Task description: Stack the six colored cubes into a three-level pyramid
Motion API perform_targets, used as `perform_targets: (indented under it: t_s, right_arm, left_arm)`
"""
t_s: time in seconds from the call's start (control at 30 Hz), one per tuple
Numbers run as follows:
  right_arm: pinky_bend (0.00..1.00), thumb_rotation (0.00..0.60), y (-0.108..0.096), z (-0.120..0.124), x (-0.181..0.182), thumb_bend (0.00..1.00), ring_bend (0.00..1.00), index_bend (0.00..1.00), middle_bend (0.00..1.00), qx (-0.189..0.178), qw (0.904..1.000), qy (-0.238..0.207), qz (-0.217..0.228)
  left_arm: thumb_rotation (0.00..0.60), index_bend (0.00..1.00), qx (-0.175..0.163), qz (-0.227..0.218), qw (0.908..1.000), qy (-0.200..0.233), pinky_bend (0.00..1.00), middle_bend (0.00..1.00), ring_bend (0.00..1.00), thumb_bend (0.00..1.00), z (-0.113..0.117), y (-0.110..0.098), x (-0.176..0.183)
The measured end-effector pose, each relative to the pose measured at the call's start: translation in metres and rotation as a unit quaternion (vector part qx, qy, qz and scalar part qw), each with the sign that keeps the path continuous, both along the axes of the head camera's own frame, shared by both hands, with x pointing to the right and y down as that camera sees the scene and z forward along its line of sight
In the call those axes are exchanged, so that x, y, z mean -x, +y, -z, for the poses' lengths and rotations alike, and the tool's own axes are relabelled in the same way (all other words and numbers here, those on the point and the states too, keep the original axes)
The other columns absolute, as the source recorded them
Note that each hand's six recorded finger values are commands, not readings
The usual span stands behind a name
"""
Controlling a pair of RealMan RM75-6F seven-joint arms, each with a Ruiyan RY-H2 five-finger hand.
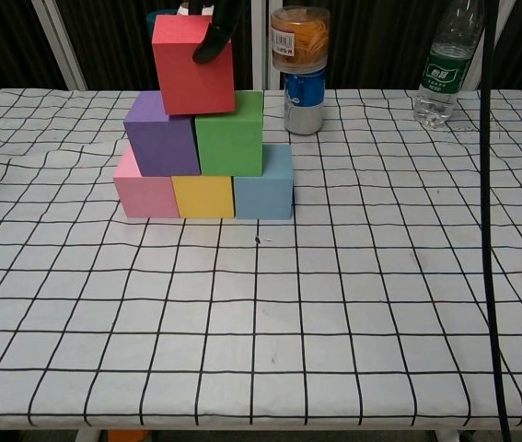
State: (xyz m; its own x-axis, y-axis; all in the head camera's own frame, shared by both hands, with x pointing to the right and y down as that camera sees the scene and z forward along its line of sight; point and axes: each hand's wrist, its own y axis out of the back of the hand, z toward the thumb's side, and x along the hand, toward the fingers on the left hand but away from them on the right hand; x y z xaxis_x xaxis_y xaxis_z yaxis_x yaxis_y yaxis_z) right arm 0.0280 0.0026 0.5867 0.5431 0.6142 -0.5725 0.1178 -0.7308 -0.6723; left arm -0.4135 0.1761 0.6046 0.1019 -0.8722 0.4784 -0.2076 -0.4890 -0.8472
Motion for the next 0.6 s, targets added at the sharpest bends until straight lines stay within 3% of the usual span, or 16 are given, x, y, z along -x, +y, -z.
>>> perform_targets:
  t_s: [0.6]
  right_arm:
    - [0.04, 0.6, 0.0048, -0.0012, 0.0101, 0.18, 0.11, 0.0, 0.39, 0.006, 0.9998, 0.011, -0.017]
  left_arm:
    - [0.6, 0.18, -0.001, 0.006, 1.0, 0.004, 0.07, 0.16, 0.1, 0.06, -0.0009, 0.0027, 0.0066]
